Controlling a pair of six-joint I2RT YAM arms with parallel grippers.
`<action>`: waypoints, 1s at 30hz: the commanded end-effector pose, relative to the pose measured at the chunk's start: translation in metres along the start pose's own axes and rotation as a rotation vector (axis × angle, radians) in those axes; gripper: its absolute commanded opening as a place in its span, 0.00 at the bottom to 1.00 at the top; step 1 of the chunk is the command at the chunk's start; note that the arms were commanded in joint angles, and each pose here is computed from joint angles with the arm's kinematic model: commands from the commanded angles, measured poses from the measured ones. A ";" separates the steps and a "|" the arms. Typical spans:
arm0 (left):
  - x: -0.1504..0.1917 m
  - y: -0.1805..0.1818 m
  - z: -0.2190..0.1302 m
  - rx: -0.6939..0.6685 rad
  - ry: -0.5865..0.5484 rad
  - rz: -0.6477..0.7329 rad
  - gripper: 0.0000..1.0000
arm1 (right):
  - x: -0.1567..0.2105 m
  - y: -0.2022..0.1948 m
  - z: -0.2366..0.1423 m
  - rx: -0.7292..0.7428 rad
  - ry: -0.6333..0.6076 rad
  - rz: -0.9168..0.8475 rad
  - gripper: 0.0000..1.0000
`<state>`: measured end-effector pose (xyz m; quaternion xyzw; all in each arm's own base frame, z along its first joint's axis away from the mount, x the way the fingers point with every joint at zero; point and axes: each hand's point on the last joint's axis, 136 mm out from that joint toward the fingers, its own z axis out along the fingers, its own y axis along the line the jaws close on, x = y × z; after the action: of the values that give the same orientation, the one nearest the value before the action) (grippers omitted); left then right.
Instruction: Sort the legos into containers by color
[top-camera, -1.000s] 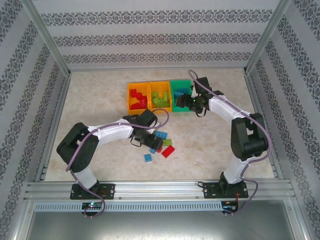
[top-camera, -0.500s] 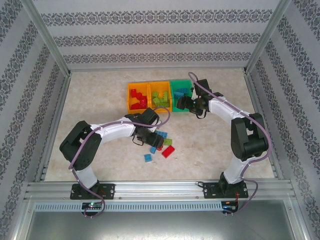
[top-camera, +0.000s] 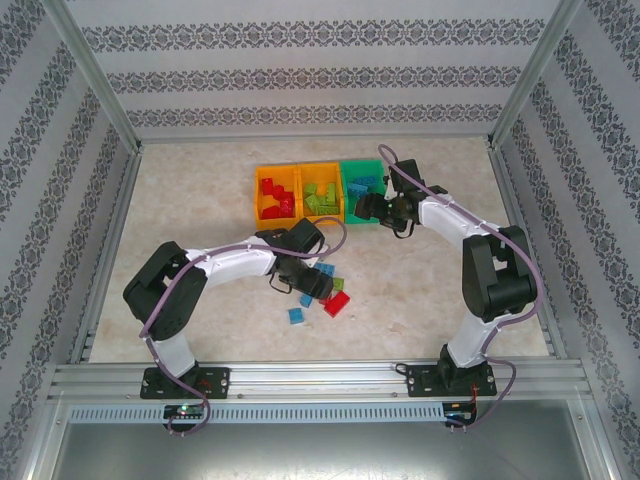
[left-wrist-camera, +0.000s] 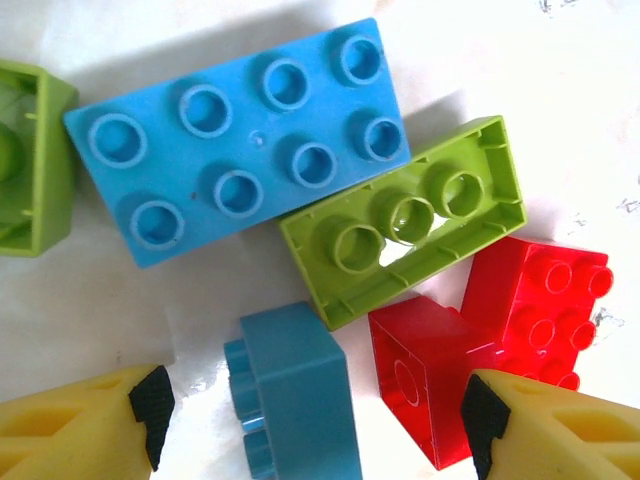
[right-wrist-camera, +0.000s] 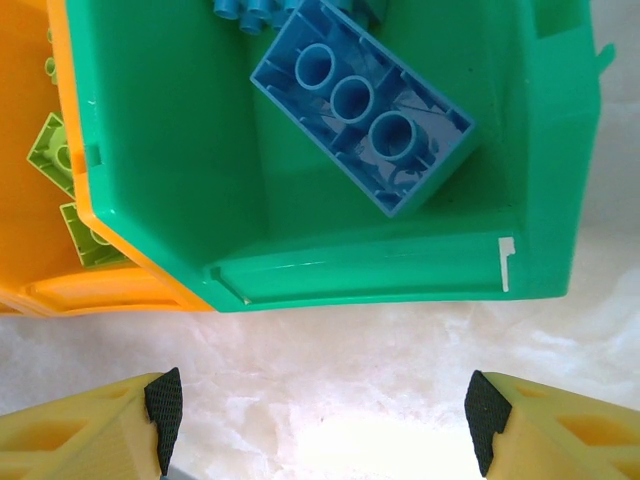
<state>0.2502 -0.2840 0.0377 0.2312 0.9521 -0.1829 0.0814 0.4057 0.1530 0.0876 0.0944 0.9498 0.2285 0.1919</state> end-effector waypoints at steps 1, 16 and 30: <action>0.007 0.004 0.006 -0.050 0.025 -0.015 0.78 | -0.002 0.003 -0.009 -0.021 -0.019 0.010 0.78; 0.010 0.018 -0.017 -0.137 -0.036 -0.040 0.83 | 0.002 0.001 -0.007 -0.023 -0.010 0.012 0.78; 0.011 0.007 -0.028 -0.071 -0.092 -0.028 0.85 | 0.003 0.001 -0.004 -0.025 -0.004 0.019 0.78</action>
<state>0.2487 -0.2631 0.0571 0.2070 0.9569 -0.1571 0.1294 0.4013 0.1527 0.0816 0.0963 0.9503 0.2305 0.1859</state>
